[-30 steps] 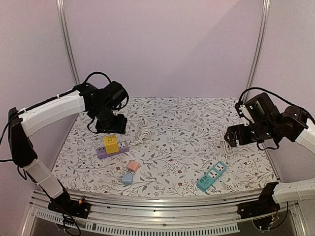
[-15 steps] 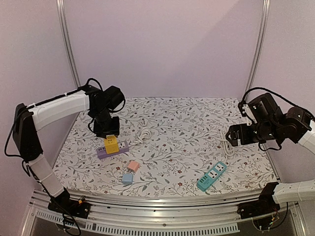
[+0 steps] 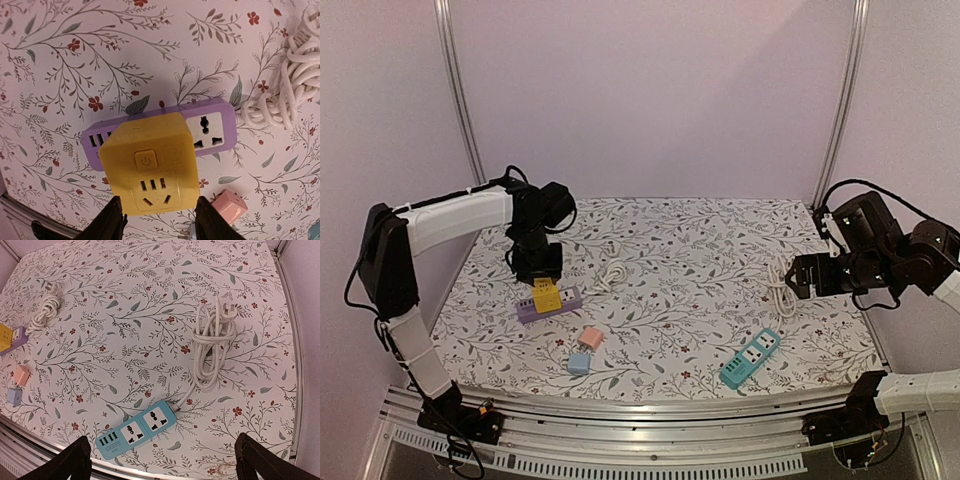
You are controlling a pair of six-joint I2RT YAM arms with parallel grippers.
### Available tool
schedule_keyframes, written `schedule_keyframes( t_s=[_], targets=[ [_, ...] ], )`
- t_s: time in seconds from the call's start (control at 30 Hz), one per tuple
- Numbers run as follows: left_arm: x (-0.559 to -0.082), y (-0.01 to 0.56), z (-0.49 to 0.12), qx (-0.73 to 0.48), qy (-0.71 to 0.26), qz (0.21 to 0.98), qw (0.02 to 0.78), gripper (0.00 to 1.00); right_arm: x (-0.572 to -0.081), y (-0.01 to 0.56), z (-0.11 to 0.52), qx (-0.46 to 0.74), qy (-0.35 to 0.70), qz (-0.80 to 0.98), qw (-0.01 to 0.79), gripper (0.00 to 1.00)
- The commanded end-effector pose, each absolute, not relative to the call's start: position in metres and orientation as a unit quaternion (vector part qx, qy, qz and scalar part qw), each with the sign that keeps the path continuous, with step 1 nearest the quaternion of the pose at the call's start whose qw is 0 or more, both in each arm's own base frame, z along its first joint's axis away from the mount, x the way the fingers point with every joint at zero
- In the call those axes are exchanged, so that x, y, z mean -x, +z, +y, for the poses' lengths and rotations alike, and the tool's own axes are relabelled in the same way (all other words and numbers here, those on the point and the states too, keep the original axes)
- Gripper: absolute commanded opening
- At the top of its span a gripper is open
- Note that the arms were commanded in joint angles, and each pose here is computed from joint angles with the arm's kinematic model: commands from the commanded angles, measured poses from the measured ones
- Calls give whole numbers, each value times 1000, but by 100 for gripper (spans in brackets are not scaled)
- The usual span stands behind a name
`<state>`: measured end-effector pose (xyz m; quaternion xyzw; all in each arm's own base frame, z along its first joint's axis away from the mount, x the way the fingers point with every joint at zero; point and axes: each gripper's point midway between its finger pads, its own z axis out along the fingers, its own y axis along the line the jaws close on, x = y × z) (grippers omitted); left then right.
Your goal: Insert the plug
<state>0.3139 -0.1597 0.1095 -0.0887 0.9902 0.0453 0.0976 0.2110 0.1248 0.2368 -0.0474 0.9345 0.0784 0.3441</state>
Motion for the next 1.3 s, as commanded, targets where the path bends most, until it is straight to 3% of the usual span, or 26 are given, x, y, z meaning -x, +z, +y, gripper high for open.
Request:
schedule_keyframes(
  t_s=[0.0, 0.83, 1.03, 1.27],
  targets=[
    [-311, 97, -151, 93, 51, 991, 81, 49, -208, 229, 118, 37, 64, 939, 337, 99],
    [-262, 31, -124, 116, 44, 992, 9, 48, -206, 220, 117, 35, 55, 945, 322, 99],
    [-270, 44, -126, 116, 43, 992, 20, 48, -205, 219, 115, 29, 57, 944, 322, 99],
    [-282, 98, -119, 128, 47, 988, 74, 53, -207, 224, 115, 29, 61, 940, 333, 99]
  ],
)
